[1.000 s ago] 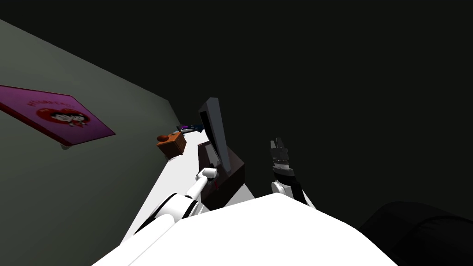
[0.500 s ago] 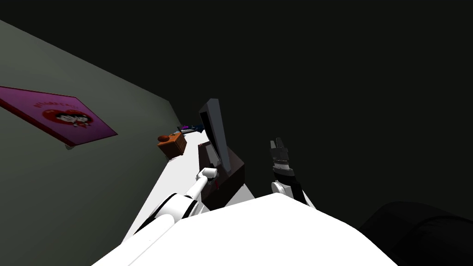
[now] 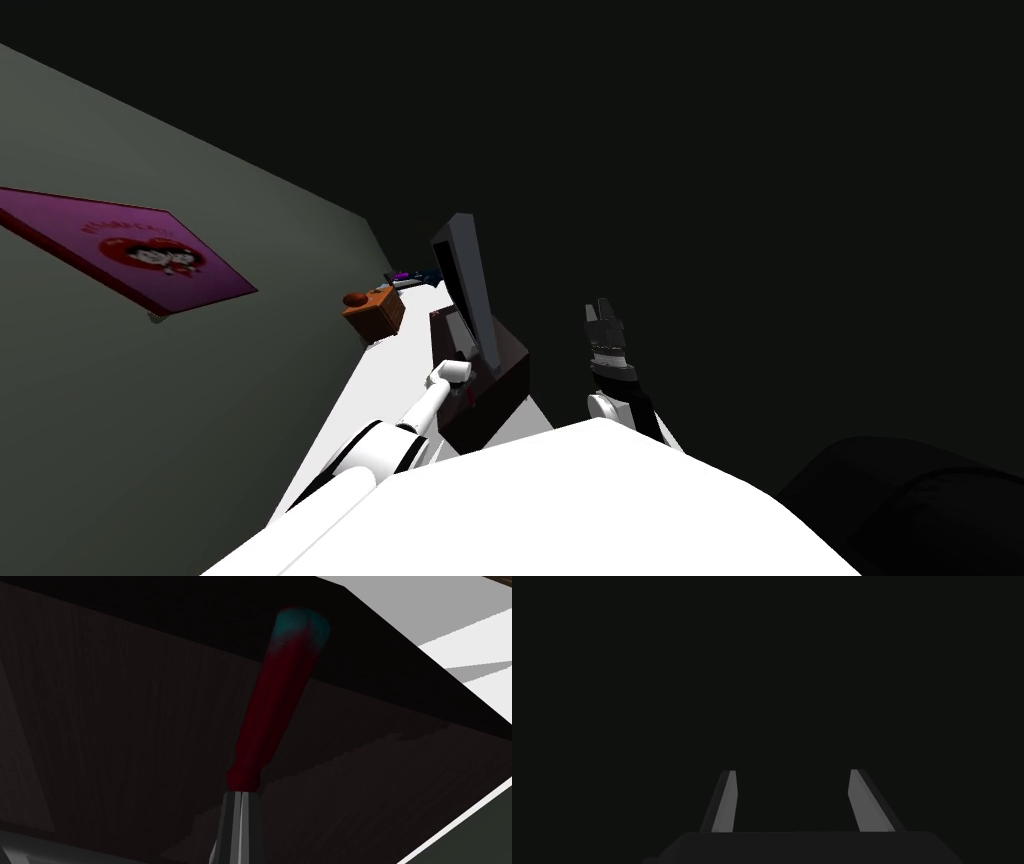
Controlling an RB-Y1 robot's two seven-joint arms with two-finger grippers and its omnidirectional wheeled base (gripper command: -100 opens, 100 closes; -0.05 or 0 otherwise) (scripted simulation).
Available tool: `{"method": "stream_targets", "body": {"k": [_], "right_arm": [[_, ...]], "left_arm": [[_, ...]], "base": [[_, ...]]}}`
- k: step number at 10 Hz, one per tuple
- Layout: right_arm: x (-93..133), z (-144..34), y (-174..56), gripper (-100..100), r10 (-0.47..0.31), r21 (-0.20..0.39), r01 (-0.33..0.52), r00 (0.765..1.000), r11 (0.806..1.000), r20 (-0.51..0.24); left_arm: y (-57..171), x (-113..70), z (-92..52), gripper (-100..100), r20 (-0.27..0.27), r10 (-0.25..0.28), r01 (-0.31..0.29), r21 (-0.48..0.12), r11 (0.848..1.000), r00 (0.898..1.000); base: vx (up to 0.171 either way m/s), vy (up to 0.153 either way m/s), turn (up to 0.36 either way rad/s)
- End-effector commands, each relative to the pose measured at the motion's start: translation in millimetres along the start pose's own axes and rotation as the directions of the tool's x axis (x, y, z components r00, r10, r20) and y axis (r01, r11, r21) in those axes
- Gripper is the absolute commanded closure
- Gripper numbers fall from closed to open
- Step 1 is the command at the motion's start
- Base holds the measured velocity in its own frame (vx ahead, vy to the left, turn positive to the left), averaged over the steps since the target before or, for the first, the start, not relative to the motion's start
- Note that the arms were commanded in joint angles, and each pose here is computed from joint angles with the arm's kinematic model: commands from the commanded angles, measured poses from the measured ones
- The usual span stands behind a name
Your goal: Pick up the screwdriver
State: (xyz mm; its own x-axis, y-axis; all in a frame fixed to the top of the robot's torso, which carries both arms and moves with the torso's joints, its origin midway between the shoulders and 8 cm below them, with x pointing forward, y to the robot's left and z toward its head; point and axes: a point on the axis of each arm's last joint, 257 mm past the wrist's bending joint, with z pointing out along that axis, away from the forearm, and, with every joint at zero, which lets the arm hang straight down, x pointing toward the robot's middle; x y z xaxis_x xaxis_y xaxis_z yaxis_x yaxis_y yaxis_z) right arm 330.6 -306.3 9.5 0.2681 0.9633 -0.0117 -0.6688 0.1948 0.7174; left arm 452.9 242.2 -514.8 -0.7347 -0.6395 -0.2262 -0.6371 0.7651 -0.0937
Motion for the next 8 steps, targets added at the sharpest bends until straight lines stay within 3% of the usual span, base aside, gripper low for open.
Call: {"method": "stream_targets", "body": {"k": [1, 4, 5, 6, 7, 8], "right_arm": [[0, 0.0, 0, 0, 0.0, 0.0, 0.0, 1.0, 1.0, 0.0], [0, 0.0, 0, 0, 0.0, 0.0, 0.0, 1.0, 1.0, 0.0], [0, 0.0, 0, 0, 0.0, 0.0, 0.0, 1.0, 1.0, 0.0], [0, -0.1, 0, 0, 0.0, 0.0, 0.0, 1.0, 1.0, 0.0], [0, -0.1, 0, 0, 0.0, 0.0, 0.0, 1.0, 1.0, 0.0], [0, -0.1, 0, 0, 0.0, 0.0, 0.0, 1.0, 1.0, 0.0]], "left_arm": [[-16, 7.2, -1.1, -100, 0.0, 0.043, -0.043, 0.026, 0.999, 0.999], [-47, 25.0, -5.3, -100, 0.005, 0.128, -0.128, 0.082, 0.988, 0.992], [-43, 22.6, -4.9, -100, 0.004, 0.11, -0.11, 0.072, 0.991, 0.994], [-44, 23.0, -5.1, 0, 0.004, 0.115, -0.115, 0.074, 0.991, 0.993], [-36, 28.6, 3.4, -100, 0.009, 0.105, -0.105, 0.071, 0.992, 0.994], [-35, 29.8, 5.0, -100, 0.01, 0.103, -0.104, 0.07, 0.992, 0.995]], "base": [[-0.106, 0.099, -0.112], [-0.109, 0.125, -0.094], [-0.05, 0.056, -0.023], [-0.009, 0.011, 0.002], [0.026, 0.004, -0.067], [0.043, 0.009, -0.051]]}}
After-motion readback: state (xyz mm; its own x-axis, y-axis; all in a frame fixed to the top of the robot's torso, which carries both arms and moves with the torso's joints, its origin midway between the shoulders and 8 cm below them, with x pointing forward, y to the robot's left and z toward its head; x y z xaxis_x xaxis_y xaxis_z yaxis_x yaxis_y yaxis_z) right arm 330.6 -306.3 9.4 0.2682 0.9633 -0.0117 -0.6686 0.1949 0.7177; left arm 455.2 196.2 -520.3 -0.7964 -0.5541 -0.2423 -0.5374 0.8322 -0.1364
